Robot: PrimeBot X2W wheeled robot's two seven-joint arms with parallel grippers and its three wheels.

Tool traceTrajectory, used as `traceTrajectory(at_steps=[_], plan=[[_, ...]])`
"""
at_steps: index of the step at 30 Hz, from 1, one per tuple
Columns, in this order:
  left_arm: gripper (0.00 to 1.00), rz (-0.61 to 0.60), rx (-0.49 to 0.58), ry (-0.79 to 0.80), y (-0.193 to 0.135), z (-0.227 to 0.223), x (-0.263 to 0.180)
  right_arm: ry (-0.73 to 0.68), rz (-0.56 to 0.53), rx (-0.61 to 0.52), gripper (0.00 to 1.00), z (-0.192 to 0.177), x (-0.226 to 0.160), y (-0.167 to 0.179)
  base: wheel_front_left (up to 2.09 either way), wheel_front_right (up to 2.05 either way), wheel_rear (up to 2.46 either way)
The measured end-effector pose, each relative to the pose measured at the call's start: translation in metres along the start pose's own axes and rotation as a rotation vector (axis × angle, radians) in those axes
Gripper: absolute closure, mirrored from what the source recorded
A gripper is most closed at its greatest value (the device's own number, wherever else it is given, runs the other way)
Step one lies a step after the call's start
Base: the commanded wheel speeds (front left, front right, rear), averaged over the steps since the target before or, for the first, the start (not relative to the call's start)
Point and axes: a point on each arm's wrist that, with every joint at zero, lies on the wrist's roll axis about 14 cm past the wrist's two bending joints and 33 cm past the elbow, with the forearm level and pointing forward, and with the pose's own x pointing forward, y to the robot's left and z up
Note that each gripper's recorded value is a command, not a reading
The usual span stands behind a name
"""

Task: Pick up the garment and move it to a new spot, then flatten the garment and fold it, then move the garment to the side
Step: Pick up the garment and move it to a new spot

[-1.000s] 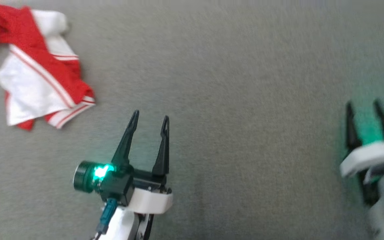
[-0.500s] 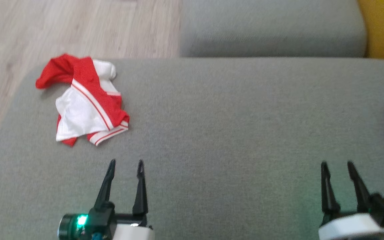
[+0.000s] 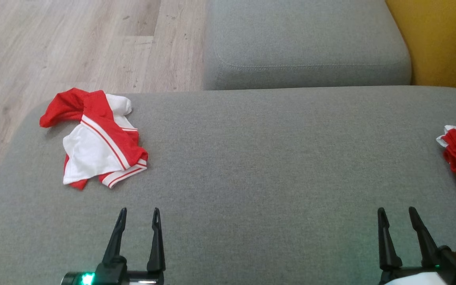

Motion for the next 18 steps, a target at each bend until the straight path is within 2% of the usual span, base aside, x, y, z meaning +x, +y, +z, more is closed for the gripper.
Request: traceTrajectory(at_steps=[12, 18], plan=[[0.0, 0.003, 0.003, 0.0, 0.003, 0.0, -0.003, 0.013, 0.027, 0.0, 0.0, -0.003, 0.0, 0.008, 0.0, 0.0, 0.0], [0.0, 0.05, 0.001, 0.001, 0.016, -0.001, -0.011, 0.026, 0.099, -0.003, 0.0, -0.006, 0.009, 0.029, 0.0, 0.0, 0.0]])
